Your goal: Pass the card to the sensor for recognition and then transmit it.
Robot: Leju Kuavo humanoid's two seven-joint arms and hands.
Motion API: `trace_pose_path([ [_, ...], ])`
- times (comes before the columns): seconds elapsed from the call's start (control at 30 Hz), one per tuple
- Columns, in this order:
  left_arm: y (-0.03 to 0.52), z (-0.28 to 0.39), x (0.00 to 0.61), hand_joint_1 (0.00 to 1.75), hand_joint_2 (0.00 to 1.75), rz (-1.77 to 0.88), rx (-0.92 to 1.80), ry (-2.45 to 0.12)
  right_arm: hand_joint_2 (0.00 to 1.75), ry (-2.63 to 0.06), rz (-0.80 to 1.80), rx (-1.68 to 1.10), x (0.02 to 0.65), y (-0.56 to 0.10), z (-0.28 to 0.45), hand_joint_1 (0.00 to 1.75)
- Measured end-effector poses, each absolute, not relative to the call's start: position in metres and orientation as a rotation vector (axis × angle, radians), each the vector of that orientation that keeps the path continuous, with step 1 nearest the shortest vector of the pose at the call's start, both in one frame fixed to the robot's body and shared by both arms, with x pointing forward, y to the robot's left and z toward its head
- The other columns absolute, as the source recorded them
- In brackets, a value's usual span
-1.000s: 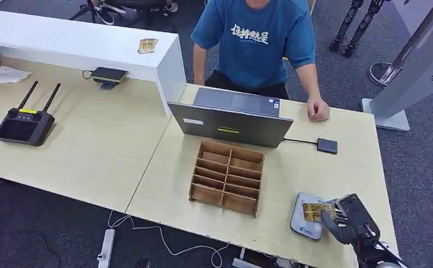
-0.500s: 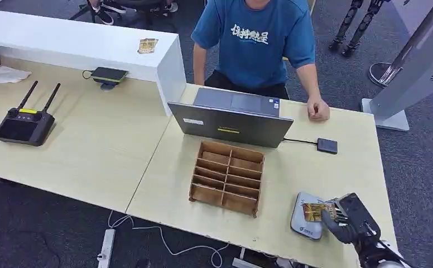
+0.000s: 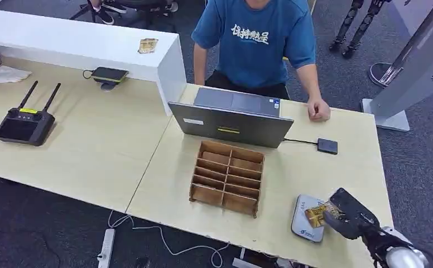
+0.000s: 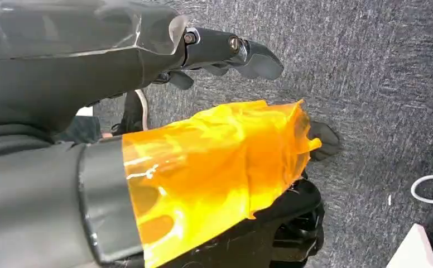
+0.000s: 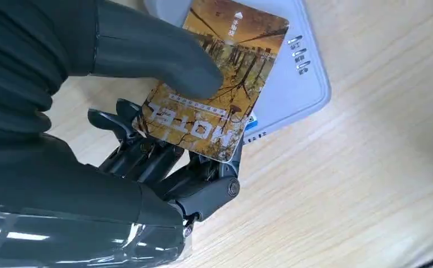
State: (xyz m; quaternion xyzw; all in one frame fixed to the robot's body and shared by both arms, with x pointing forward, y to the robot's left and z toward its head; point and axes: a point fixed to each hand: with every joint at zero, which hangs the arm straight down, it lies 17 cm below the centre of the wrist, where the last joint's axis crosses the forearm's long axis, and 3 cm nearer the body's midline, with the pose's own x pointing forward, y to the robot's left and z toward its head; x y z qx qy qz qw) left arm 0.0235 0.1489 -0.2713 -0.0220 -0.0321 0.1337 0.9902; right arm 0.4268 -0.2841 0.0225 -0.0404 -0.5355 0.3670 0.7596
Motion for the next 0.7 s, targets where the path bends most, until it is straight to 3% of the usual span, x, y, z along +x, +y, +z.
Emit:
trace_pose_path([
  [0.7,0.1487,-0.2711,0.0257,0.00,0.00,0.262,-0.045,-0.066,1.75,-1.150,0.932,-0.117,0.4195,-0.2753,0.0191,1.75],
])
